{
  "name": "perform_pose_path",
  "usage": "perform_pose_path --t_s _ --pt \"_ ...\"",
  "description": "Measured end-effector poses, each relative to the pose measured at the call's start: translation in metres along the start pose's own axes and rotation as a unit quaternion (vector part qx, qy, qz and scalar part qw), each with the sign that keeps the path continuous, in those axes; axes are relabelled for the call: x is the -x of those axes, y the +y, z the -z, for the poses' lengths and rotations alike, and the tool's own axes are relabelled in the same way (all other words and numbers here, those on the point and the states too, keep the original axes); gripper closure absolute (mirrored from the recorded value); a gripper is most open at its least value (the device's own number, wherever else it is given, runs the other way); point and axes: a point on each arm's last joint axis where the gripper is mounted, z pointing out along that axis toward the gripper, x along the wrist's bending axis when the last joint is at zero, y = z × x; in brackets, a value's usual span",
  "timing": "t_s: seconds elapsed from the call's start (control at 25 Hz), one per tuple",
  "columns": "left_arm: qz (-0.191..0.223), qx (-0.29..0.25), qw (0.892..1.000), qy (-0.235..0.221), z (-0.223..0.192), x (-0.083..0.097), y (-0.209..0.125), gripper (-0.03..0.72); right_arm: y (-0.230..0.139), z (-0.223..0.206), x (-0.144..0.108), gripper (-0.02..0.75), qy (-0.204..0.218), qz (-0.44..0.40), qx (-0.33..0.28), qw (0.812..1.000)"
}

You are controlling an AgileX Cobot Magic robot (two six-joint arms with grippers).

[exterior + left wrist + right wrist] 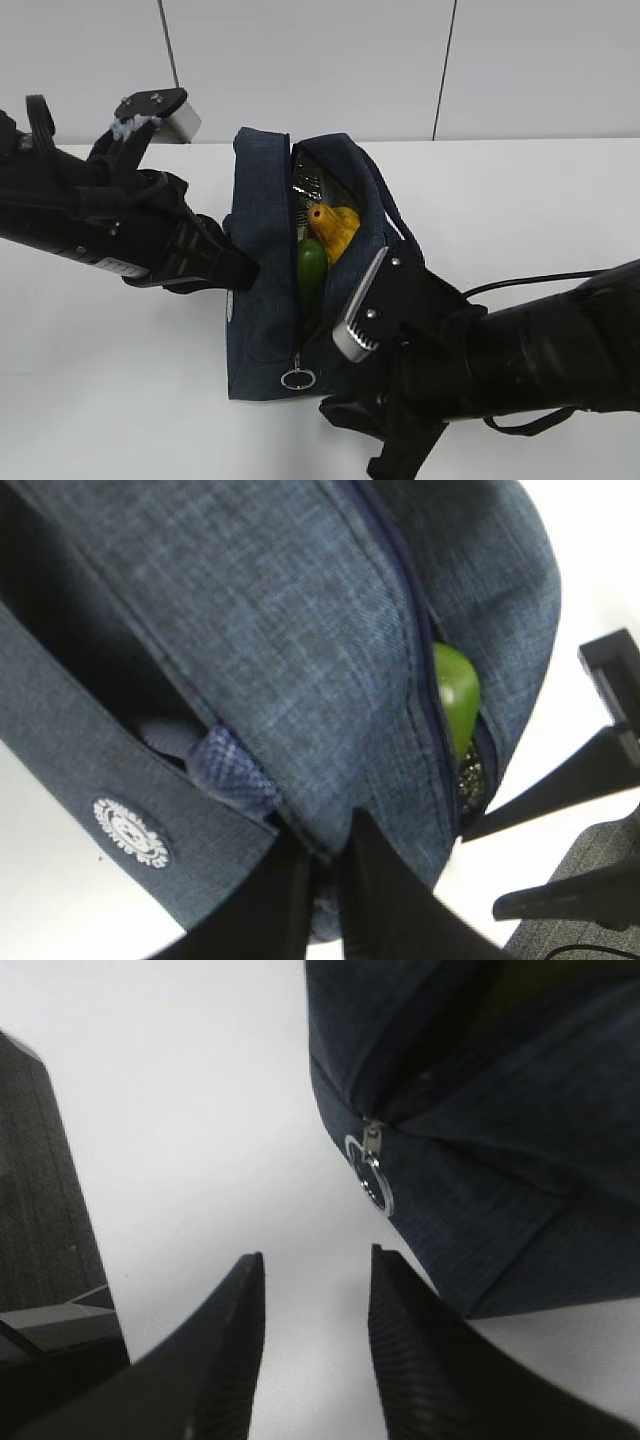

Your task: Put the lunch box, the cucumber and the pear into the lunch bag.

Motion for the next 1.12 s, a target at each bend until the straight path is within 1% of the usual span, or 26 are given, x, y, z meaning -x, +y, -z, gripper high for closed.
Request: perform_pose_path --t_s 0.24,0.4,0.52,0.72,1.12 --pt "0.000 -0.001 1.000 -0.001 0.000 0.000 0.000 0.683 -0.015 0.015 0.016 0.451 0.041 -0.045 0.049 0.997" --pt "0.000 -0.001 1.000 -0.001 0.000 0.000 0.000 0.683 -0.015 0.016 0.011 0.451 0.067 -0.027 0.070 0.995" --pt "0.000 -0.001 1.000 -0.001 0.000 0.000 0.000 0.683 -0.017 0.013 0.011 0.451 0.076 -0.014 0.069 0.995" --pt "0.000 -0.001 1.000 -0.001 0.000 0.000 0.000 0.683 -0.028 -0.004 0.013 0.452 0.099 -0.025 0.051 0.994" --pt "0.005 0.001 1.000 -0.004 0.000 0.001 0.000 0.684 -0.020 -0.025 0.029 0.452 0.101 -0.023 0.054 0.993"
